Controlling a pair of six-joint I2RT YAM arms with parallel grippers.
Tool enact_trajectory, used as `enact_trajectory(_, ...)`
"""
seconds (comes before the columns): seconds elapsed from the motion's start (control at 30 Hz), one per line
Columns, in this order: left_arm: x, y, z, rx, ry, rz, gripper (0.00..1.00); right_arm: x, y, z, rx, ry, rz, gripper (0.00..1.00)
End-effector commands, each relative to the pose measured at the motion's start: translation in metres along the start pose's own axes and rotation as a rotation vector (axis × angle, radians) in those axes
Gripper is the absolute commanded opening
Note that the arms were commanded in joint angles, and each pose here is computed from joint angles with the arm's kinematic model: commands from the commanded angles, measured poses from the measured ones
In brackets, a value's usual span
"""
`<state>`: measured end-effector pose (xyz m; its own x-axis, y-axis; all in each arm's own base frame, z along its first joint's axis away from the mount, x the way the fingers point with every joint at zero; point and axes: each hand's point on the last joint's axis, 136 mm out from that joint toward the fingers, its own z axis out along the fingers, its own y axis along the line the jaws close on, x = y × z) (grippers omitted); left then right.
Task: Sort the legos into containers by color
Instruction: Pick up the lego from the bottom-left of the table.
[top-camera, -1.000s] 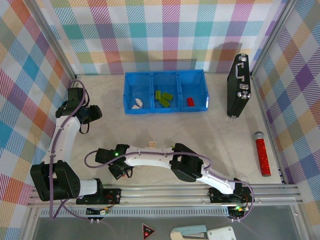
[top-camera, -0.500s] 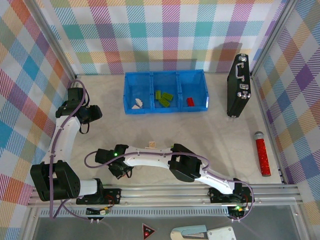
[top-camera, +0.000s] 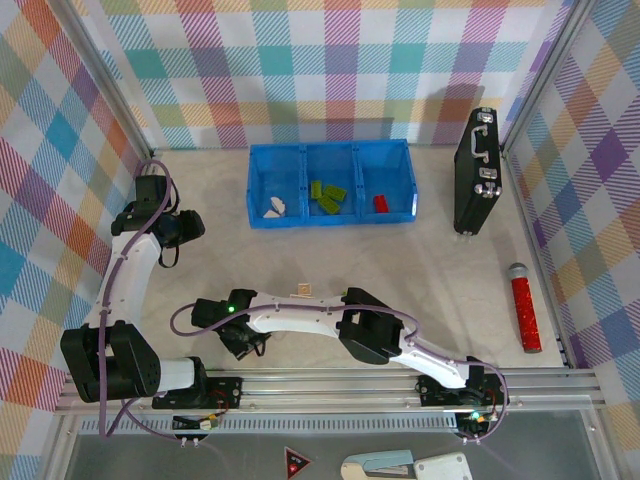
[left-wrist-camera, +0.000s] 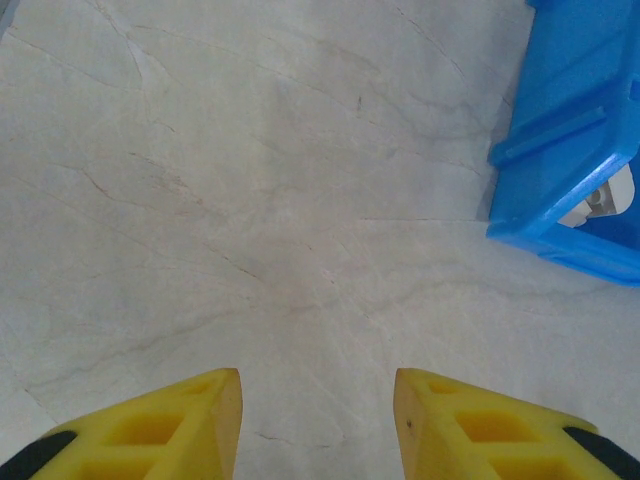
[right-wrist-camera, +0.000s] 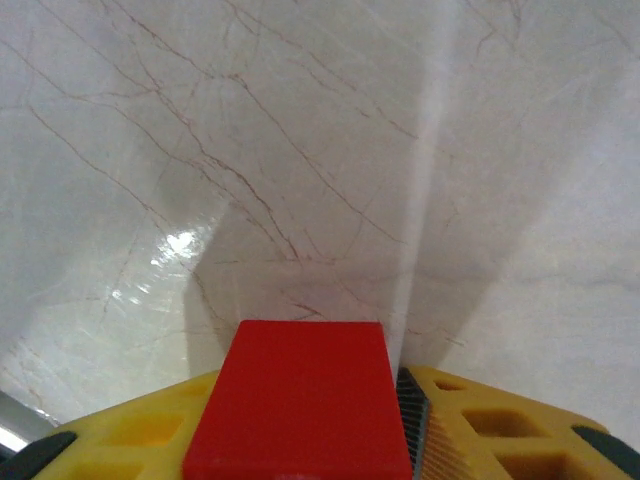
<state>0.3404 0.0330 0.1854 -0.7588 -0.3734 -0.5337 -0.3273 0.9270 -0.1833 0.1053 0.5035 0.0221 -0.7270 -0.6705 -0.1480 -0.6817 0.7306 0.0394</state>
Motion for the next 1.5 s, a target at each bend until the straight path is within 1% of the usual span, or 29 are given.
enact_trajectory(0.0, -0.004, 0.000, 0.000, 0.011, -0.012, -0.020, 0.44, 0.021, -0.008, 0.008, 0.053, 0.085, 0.012, 0.46)
enact_trajectory(0.27, -0.004, 0.000, 0.000, 0.012, -0.012, -0.020, 0.44, 0.022, -0.007, 0.008, 0.048, 0.090, 0.019, 0.42)
enact_trajectory(0.5, -0.004, 0.000, 0.000, 0.012, -0.012, -0.019, 0.44, 0.016, -0.009, 0.000, 0.054, 0.060, 0.020, 0.37)
enact_trajectory(0.7, -0.003, 0.000, 0.001, 0.014, -0.010, -0.020, 0.44, 0.010, -0.011, -0.016, 0.056, 0.024, 0.013, 0.34)
enact_trajectory(0.9, -0.003, 0.000, 0.000, 0.014, -0.011, -0.020, 0.44, 0.002, -0.018, -0.040, 0.053, -0.016, 0.015, 0.33)
enact_trajectory(1.17, -0.003, -0.002, 0.001, 0.023, -0.006, -0.017, 0.44, -0.002, -0.044, -0.065, 0.092, -0.044, 0.033, 0.33)
enact_trajectory(1.47, -0.002, -0.003, 0.001, 0.029, -0.001, -0.014, 0.44, 0.000, -0.102, -0.078, 0.156, -0.037, 0.111, 0.33)
